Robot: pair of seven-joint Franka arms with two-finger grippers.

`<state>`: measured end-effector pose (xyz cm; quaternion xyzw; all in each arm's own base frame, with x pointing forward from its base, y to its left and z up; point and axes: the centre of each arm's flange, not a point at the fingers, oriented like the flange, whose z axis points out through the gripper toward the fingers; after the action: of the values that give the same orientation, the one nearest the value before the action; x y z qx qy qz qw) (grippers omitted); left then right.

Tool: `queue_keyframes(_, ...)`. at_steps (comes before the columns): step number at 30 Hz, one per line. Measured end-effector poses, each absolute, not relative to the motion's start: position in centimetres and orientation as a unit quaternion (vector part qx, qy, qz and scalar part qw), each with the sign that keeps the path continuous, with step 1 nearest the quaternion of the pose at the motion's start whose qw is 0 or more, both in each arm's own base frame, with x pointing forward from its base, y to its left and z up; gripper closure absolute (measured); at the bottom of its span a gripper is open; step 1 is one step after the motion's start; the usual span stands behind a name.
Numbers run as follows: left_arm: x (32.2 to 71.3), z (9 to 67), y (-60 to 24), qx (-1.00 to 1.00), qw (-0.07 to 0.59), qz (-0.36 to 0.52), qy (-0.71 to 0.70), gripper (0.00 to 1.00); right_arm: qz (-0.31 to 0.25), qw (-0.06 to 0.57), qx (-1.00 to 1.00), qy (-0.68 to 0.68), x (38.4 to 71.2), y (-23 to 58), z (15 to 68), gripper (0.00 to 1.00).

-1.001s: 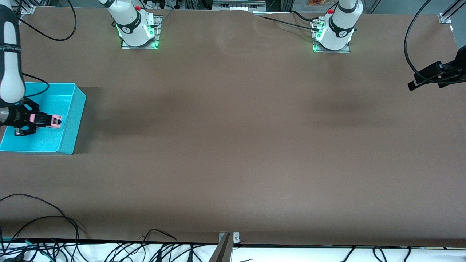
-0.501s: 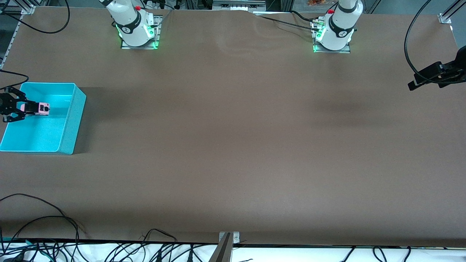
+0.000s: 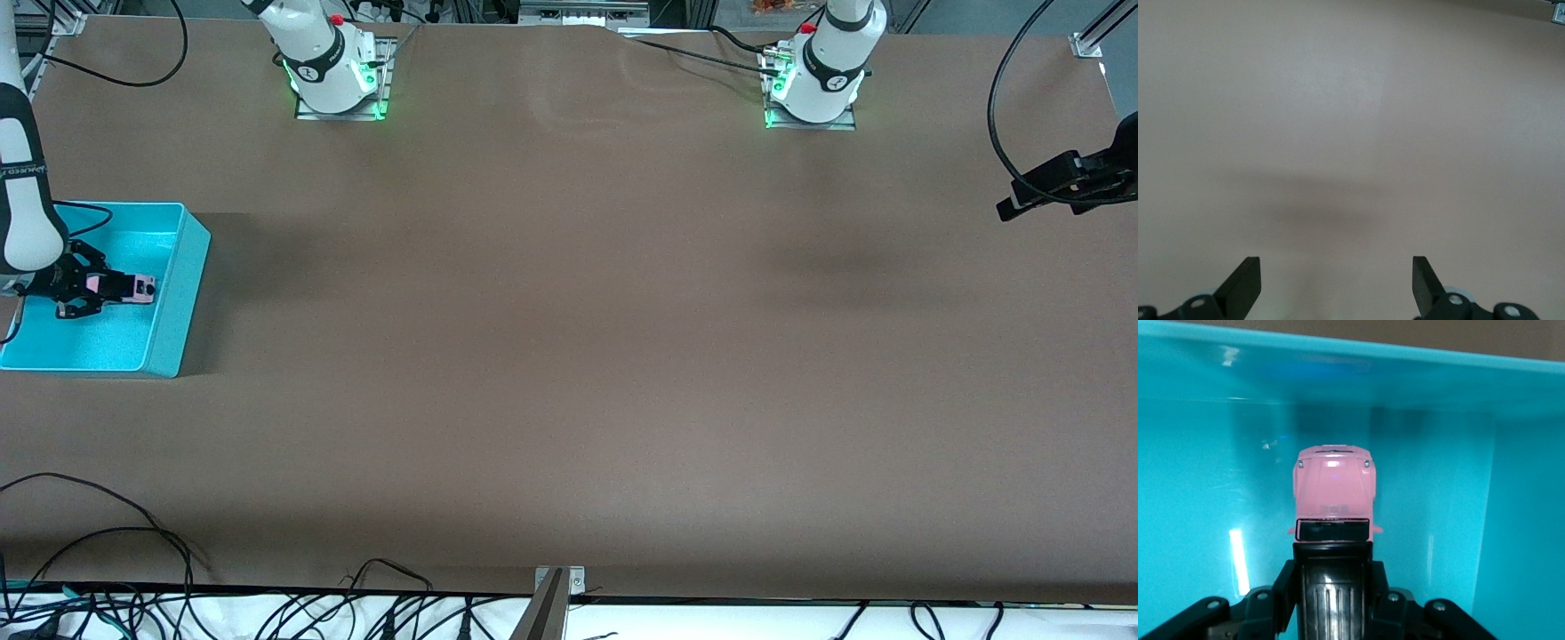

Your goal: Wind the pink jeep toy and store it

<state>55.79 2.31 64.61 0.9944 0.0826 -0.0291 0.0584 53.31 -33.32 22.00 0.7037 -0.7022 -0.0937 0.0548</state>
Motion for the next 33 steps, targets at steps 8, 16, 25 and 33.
queue_keyframes(8, 55.8, 64.6, 2.3, 0.994, 0.058, -0.029, 0.083, 0.0, -0.094, 0.055, 0.699, -0.707, 53.2, -33.1, 22.2, 0.37)
queue_keyframes(16, 55.8, 64.6, 2.3, 0.994, 0.058, -0.029, 0.083, 0.0, -0.1, 0.046, 0.709, -0.696, 54.4, -31.2, 25.9, 0.01)
queue_keyframes(25, 55.8, 64.6, 2.4, 0.994, 0.058, -0.029, 0.083, 0.0, -0.104, 0.035, 0.728, -0.676, 57.1, -28.5, 34.7, 0.0)
queue_keyframes(33, 55.8, 64.6, 2.4, 0.994, 0.058, -0.029, 0.083, 0.0, -0.086, 0.029, 0.752, -0.653, 60.1, -26.1, 40.7, 0.0)
